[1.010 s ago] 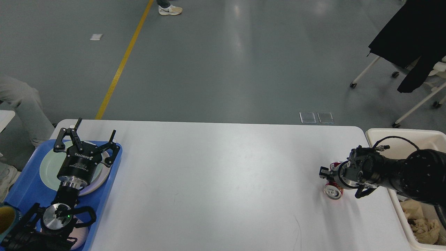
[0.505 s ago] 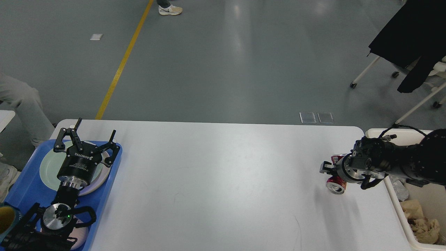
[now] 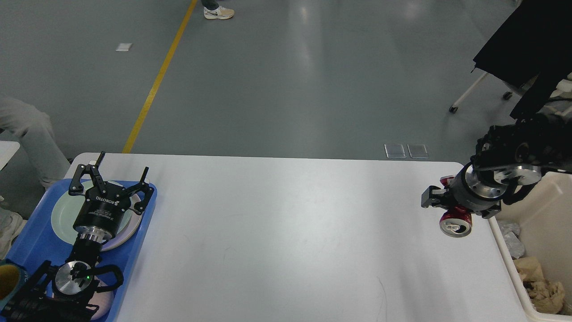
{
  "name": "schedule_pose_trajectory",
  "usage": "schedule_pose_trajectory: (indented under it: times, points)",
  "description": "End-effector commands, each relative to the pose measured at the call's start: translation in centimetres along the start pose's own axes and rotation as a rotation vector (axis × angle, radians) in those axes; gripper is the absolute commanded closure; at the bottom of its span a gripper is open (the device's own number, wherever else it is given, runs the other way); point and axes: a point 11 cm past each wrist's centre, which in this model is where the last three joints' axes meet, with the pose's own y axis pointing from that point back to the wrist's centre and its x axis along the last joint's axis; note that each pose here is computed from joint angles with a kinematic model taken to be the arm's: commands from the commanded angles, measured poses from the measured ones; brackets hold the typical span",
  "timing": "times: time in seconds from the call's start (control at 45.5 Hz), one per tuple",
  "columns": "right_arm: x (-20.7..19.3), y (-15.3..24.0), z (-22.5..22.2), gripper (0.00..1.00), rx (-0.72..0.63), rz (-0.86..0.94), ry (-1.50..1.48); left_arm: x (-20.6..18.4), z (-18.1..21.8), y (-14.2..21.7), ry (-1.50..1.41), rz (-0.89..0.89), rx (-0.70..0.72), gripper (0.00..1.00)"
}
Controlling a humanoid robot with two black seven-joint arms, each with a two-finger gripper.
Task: Tidy desktop
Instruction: 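Lift the red can and carry it into the white bin, then release the can in the bin and raise the right gripper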
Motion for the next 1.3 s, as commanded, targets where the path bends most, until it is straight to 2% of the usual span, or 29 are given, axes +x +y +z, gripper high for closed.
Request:
schedule_pose_trajectory:
  times: [0.0,0.329,0.571,0.681,0.944,1.142,1.273]
  points:
    - [0.4,4.9,-0.3,1.0,0.022,-0.075,0.027,0.0,0.0,0.0,0.0,0.0,-0.001,0.04]
    - [0.2,14.6,1.4,1.0,0.013,-0.176,0.053,0.0,0.0,0.0,0.0,0.002,-0.001,0.04]
    - [0.9,15.1,3.7,1.0,0.004,-0.143,-0.01,0.0,0.0,0.0,0.0,0.002,-0.002,0.04]
    - [1.0,12.9,7.5,1.0,0.03,-0.139,-0.115,0.0,0.0,0.0,0.0,0.002,-0.001,0.04]
    - [3.0,7.0,18.5,1.0,-0.086,-0.038,-0.274,0.0,0.1,0.0,0.0,0.0,-0.003,0.04]
    - [2.1,-0.4,23.8,1.0,-0.188,-0.025,-0.352,0.0,0.1,0.0,0.0,0.0,-0.003,0.04]
    - [-0.1,-6.1,26.0,1.0,-0.233,0.01,-0.408,0.0,0.1,0.0,0.0,0.0,-0.003,0.04]
